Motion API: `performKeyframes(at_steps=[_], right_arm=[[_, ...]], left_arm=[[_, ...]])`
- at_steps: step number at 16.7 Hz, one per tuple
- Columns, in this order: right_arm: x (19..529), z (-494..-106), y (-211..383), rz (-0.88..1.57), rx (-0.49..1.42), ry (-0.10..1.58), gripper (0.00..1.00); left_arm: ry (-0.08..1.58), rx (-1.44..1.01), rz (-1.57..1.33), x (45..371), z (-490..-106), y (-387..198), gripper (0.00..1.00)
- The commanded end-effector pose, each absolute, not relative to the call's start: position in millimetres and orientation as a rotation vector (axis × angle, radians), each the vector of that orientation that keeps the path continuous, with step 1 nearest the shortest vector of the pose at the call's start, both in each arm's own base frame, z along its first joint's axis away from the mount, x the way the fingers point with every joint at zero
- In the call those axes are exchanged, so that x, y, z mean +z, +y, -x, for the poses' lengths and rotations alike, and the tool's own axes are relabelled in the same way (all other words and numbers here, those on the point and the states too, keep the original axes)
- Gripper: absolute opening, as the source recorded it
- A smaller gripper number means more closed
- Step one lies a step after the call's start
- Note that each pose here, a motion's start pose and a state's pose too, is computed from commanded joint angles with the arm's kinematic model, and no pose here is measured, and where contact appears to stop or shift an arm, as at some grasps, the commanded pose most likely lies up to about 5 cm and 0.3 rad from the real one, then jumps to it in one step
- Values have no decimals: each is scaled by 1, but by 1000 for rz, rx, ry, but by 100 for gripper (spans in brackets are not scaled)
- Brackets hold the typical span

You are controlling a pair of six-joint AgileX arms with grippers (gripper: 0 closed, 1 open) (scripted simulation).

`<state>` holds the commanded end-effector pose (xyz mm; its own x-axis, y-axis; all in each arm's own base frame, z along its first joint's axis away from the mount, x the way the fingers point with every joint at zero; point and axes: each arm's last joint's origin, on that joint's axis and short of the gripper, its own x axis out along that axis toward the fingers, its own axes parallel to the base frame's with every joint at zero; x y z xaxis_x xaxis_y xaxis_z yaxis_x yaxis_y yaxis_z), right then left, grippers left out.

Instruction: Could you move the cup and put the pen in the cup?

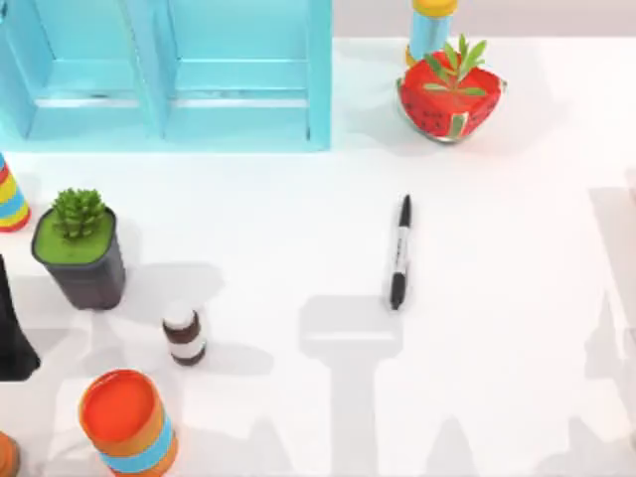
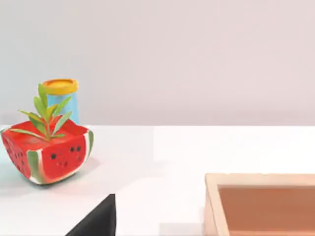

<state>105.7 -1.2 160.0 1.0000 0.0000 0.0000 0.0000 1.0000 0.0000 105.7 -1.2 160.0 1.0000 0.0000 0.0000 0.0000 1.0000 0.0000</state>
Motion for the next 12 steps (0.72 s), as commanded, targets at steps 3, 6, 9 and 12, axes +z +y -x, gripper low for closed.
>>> performKeyframes(at_steps=[3,6,9,12], right_arm=[[162,-106,-2,3,-5,10,100],[176,-107,-5,33,-40,106,100],[206,-114,-11,83,-79,279,100],[248,-136,-22,125,-115,487,100]], left_arm=[[0,0,0,160,-106,-1,100],[0,0,0,160,-106,-1,100],[0,0,0,160,-106,-1,100],[0,0,0,160,-106,-1,100]])
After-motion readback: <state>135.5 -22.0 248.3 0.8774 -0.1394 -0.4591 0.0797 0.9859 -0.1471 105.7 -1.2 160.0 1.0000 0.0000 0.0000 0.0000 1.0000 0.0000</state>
